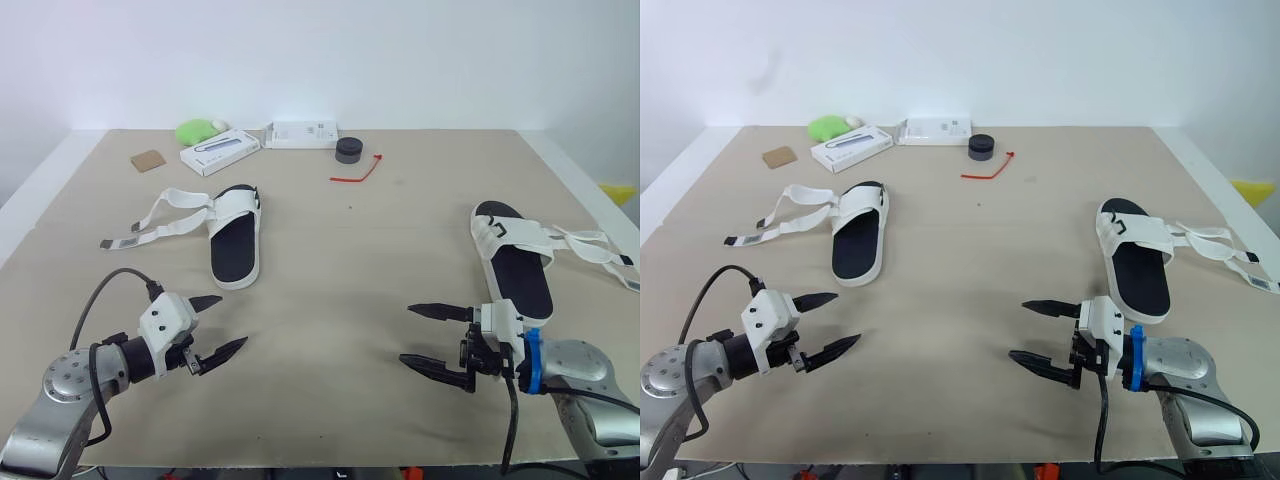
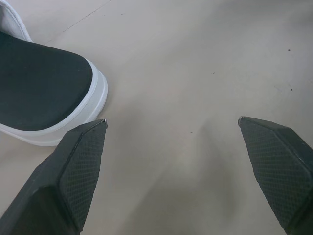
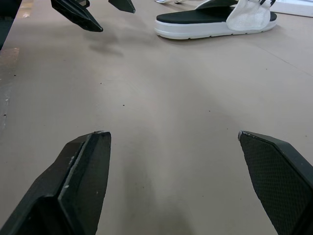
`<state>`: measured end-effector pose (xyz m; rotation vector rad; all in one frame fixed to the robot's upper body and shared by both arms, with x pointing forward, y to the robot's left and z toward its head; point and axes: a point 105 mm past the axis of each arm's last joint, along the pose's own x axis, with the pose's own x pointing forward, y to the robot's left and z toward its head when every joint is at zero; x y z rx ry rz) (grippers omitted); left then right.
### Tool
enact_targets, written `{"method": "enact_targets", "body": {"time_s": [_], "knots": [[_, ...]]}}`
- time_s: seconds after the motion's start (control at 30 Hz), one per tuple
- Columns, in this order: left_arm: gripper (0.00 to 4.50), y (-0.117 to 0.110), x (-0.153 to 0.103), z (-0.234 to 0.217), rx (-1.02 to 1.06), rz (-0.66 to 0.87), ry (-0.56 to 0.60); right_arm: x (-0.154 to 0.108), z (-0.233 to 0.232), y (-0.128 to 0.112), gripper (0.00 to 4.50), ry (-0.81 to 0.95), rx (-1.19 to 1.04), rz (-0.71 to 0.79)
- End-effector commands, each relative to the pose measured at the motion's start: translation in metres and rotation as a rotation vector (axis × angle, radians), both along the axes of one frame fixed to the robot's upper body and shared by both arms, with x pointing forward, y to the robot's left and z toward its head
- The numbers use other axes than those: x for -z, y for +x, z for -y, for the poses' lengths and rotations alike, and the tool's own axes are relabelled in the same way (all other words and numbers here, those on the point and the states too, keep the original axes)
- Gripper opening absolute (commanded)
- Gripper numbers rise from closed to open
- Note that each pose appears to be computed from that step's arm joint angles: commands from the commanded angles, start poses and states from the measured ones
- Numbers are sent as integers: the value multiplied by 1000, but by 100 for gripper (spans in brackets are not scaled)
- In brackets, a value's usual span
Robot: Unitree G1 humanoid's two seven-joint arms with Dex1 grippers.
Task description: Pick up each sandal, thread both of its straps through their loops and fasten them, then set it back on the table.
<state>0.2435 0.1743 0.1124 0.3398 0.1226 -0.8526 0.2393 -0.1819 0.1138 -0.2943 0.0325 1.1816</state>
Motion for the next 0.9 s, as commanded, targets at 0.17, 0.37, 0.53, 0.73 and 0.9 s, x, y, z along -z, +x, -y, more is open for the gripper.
{"method": "enact_targets", "body": {"time_s": [0.17,0.37,0.53,0.73,0.9], "knots": [[444,0,-10,10,72,54,10,-16,-1,3,450,65,41,45],[444,3,-12,15,88,62,7,-23,-2,9,450,117,104,43],[444,2,-15,34,181,61,-9,-32,1,24,450,194,232,32],[444,3,-21,64,343,59,-30,-38,19,49,450,261,448,51],[444,5,-35,90,520,50,-61,-40,46,67,450,338,630,20]]}}
